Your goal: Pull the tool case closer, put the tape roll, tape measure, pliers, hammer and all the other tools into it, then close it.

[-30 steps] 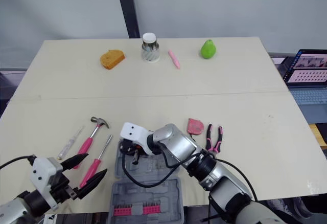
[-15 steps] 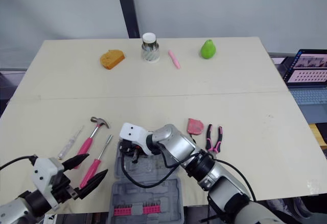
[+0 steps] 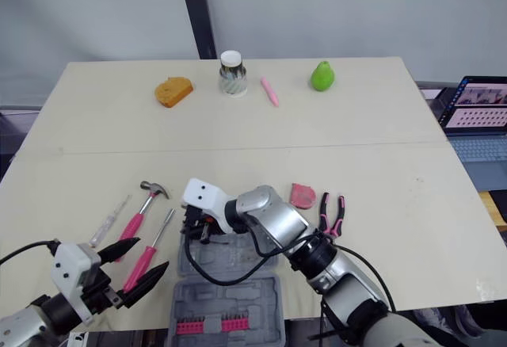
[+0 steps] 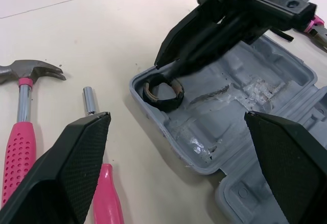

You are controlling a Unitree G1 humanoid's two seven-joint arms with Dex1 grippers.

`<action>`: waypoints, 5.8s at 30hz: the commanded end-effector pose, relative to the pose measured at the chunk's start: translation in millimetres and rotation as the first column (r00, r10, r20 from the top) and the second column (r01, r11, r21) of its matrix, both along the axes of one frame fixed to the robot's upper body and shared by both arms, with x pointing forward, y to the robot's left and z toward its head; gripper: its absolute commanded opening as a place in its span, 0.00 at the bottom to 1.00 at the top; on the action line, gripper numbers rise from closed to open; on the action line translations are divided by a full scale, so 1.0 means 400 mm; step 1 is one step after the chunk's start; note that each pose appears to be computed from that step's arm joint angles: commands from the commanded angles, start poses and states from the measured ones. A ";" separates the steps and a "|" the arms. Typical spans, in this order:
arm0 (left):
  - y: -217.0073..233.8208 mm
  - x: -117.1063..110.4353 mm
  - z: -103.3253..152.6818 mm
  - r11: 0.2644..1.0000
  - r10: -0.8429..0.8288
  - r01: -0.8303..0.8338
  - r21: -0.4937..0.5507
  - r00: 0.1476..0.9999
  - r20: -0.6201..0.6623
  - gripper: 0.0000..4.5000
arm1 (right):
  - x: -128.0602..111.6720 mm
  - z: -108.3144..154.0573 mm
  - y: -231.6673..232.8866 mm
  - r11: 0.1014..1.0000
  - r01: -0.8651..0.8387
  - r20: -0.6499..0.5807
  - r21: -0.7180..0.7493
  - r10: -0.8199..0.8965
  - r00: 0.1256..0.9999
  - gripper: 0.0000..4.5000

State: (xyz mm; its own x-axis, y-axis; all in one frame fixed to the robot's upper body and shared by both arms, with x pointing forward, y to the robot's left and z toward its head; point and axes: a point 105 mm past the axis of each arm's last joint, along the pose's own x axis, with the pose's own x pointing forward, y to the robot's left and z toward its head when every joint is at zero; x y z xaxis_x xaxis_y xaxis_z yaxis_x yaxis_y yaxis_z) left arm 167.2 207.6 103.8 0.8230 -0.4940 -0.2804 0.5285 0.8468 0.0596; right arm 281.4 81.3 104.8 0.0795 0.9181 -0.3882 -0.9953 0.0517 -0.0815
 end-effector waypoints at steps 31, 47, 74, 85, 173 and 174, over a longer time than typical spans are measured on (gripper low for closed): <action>-0.003 0.015 0.002 1.000 -0.009 0.008 0.015 1.000 0.028 1.00 | 0.022 -0.048 0.019 0.996 0.033 0.009 0.079 -0.034 0.999 0.18; -0.008 0.021 0.002 1.000 -0.010 0.009 0.013 0.999 0.035 1.00 | 0.028 -0.123 0.013 0.999 0.038 0.031 -0.008 -0.038 0.999 0.18; -0.008 0.060 0.014 0.999 -0.016 0.019 -0.034 0.996 0.083 1.00 | 0.010 0.037 -0.026 0.964 0.025 -0.009 0.265 -0.023 1.000 0.18; 0.142 0.117 0.020 0.999 0.027 -0.028 0.028 0.999 0.038 1.00 | 0.026 0.127 -0.342 0.929 0.227 -0.045 0.293 -0.224 0.974 0.18; -0.320 0.201 0.085 0.652 -0.757 0.752 0.096 0.640 0.132 1.00 | 0.005 -0.115 -0.533 0.540 0.832 -0.091 -0.125 -0.841 0.533 0.59; -0.323 0.201 0.084 0.652 -0.757 0.752 0.096 0.640 0.133 1.00 | 0.008 -0.118 -0.534 0.538 0.834 -0.092 -0.125 -0.843 0.530 0.59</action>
